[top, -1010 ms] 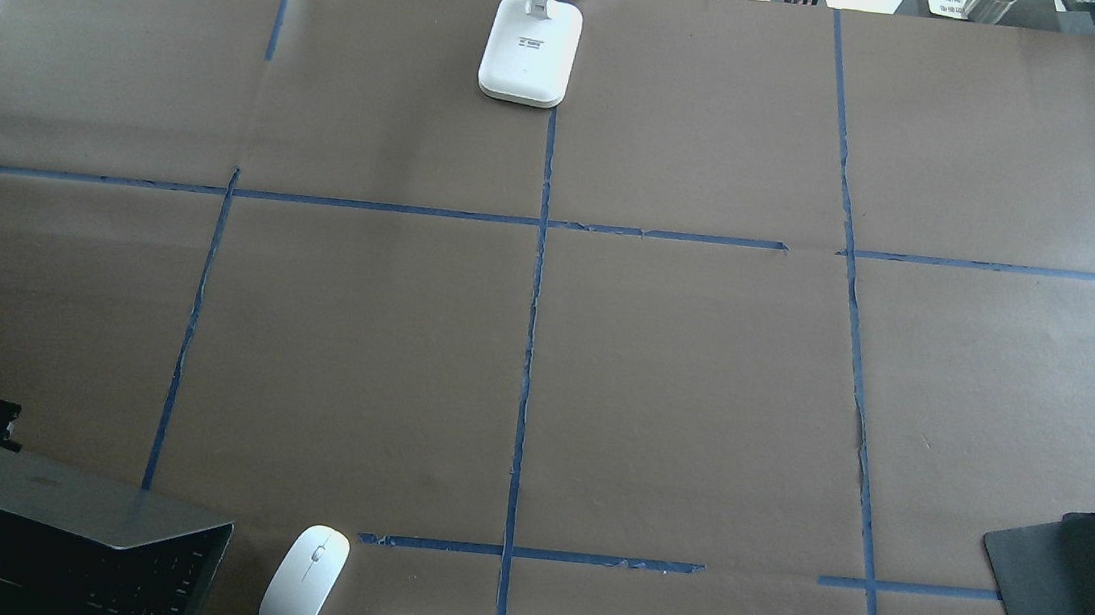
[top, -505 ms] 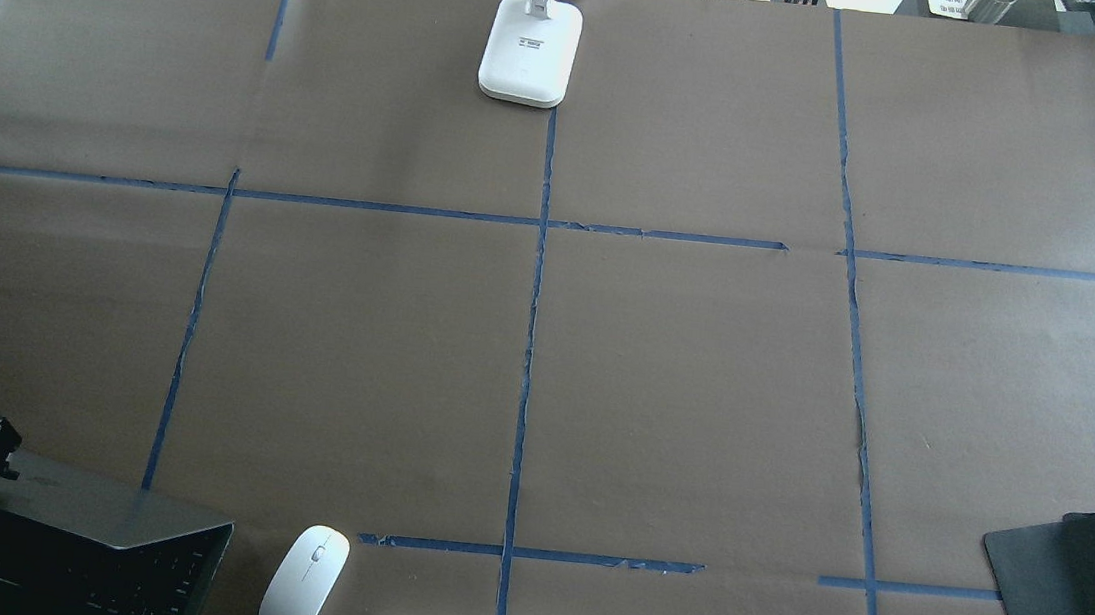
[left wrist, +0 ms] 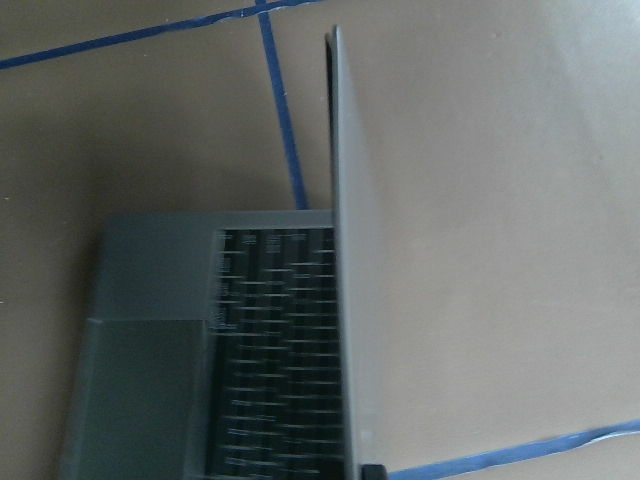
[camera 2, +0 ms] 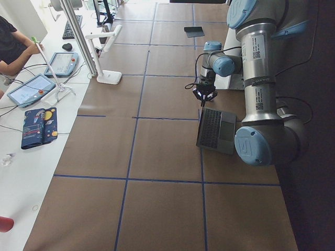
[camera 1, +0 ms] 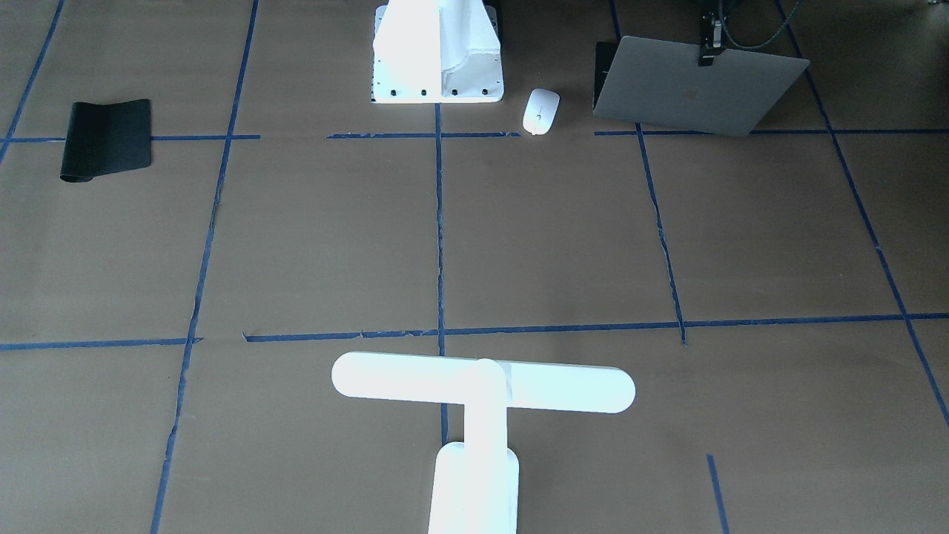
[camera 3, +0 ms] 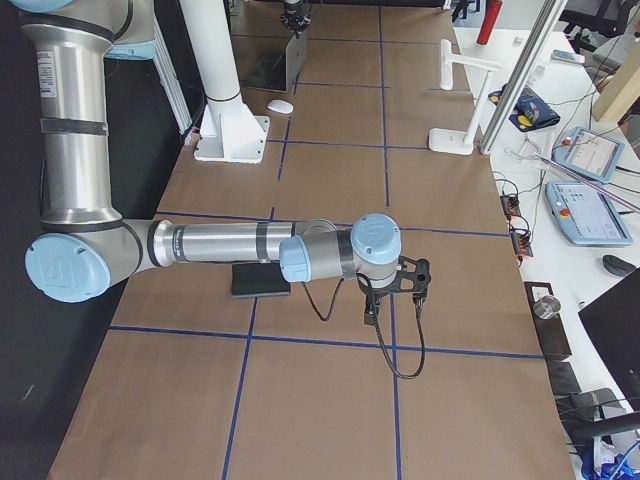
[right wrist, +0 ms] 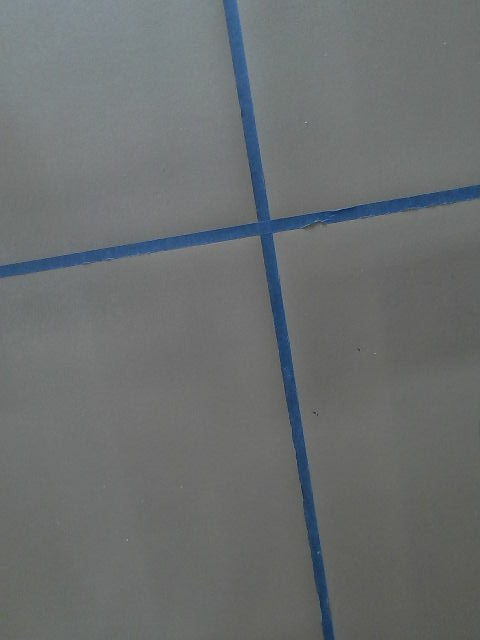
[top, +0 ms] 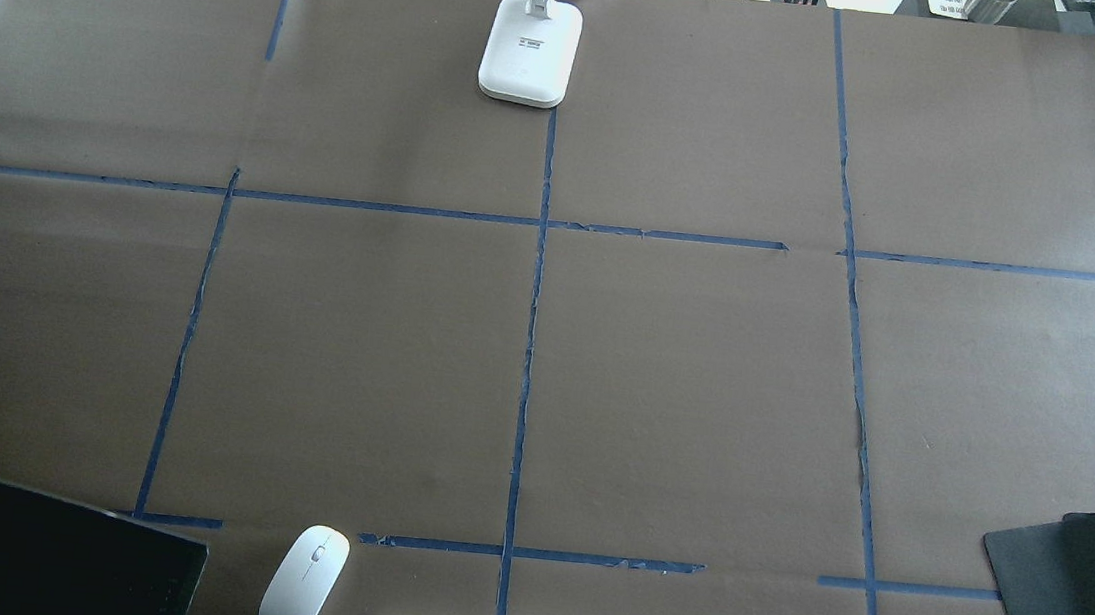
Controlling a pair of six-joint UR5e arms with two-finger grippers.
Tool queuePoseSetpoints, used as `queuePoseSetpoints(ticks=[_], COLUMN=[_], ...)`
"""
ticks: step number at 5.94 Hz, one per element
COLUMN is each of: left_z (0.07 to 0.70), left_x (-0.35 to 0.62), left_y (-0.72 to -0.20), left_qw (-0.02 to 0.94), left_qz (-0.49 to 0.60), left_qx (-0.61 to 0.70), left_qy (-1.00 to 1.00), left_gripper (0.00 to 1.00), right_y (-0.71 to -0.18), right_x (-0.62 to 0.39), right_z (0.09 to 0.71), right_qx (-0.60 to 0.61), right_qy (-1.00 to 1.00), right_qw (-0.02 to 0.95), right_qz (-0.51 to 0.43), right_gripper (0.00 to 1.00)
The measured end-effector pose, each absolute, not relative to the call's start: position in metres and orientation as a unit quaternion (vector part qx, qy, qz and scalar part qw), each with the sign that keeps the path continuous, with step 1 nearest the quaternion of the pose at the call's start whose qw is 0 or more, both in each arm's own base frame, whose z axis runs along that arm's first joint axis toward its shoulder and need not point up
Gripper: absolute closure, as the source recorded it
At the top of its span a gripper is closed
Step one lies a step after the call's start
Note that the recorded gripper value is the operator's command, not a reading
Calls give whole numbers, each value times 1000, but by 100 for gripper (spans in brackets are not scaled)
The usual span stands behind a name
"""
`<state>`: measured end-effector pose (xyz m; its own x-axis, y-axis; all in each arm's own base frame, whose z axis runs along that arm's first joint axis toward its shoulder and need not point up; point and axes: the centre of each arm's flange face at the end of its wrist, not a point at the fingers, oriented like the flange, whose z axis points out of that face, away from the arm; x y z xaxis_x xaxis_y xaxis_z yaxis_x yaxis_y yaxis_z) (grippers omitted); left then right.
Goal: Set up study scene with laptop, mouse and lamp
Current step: 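Grasp the grey laptop lid edge with the left gripper and lift it open, then carry the open laptop with the left gripper to the table center near the lamp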
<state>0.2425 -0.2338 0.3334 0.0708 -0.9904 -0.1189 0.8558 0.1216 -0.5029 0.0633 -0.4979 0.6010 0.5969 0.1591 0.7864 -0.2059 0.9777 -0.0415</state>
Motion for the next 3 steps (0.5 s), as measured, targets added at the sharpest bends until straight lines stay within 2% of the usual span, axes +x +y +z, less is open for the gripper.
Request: queuePoseSetpoints(ticks=[3], left_z=[317], left_x=[199], left_y=[-291], left_qw=[667], left_qz=[-689], left_qx=[-139], left_qy=[246], left_gripper=[100], right_y=[-498], right_x=[63], right_z=[601], right_qx=[27], right_qy=[-438], right_qw=[893], right_qz=[103], right_gripper=[0])
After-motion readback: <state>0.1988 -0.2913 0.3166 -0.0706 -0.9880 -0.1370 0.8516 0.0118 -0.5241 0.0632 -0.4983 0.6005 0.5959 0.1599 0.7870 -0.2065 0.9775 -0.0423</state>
